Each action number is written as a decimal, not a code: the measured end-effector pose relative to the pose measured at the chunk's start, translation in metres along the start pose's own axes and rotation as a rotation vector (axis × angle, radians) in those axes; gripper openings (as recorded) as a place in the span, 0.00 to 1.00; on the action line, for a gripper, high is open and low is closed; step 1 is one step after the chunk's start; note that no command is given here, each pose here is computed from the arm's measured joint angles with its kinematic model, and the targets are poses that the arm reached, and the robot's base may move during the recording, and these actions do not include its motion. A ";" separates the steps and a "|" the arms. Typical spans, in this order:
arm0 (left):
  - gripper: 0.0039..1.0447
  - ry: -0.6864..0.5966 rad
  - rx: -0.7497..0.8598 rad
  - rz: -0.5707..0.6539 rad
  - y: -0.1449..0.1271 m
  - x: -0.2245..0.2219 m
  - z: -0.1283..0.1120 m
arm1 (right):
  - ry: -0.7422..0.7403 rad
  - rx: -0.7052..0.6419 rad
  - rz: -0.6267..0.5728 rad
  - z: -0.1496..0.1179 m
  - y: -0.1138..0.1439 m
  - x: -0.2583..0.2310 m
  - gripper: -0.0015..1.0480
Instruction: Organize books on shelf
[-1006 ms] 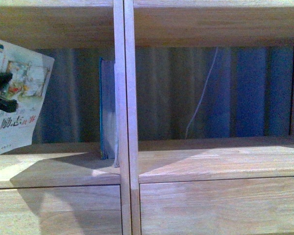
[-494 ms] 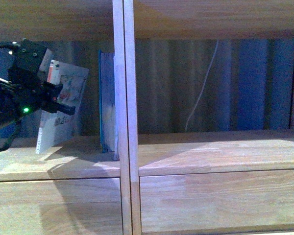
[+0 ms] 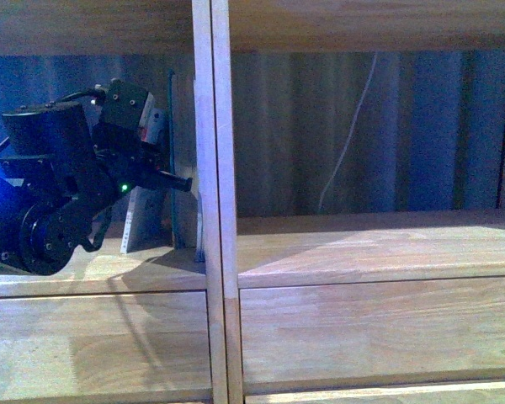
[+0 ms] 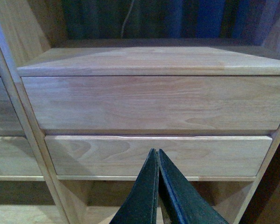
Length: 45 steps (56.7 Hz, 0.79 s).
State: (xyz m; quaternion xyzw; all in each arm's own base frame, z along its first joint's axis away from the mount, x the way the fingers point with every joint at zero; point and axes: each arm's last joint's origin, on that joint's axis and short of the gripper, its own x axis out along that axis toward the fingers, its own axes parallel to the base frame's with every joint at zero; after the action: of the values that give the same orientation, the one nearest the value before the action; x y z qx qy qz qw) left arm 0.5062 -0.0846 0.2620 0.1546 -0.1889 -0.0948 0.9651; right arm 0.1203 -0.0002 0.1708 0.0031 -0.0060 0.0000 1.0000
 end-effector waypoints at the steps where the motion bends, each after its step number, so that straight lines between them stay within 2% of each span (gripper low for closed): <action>1: 0.06 0.004 -0.001 0.011 -0.001 0.001 0.000 | -0.002 0.000 0.000 0.000 0.000 -0.001 0.03; 4: 0.09 0.010 -0.002 0.027 -0.003 0.001 0.001 | -0.004 0.000 0.001 0.000 0.000 -0.002 0.03; 8: 0.20 0.013 -0.006 0.029 -0.005 0.001 0.000 | -0.002 0.000 0.000 0.000 0.000 -0.003 0.03; 10: 0.28 0.023 -0.008 0.023 -0.008 -0.001 -0.002 | -0.001 0.000 0.000 0.000 0.000 -0.004 0.03; 20: 0.54 0.079 -0.034 0.034 -0.014 -0.011 -0.015 | -0.003 0.000 0.000 0.000 0.000 -0.008 0.03; 27: 0.70 0.109 -0.058 0.046 -0.017 -0.022 -0.015 | -0.002 0.000 0.000 0.000 0.000 -0.009 0.03; 36: 0.94 0.094 -0.109 0.065 -0.018 -0.041 0.012 | -0.001 0.000 0.000 0.000 0.000 -0.012 0.03; 45: 0.93 0.028 -0.179 0.068 -0.021 -0.072 0.057 | 0.024 0.000 0.000 -0.004 0.000 -0.021 0.03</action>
State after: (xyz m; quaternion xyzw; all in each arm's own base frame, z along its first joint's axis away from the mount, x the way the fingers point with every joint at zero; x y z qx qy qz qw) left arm 0.4157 -0.1016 0.2807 0.0626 -0.1712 -0.0763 0.9803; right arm 0.0991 -0.0001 0.1663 0.0032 0.0058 0.0000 1.0000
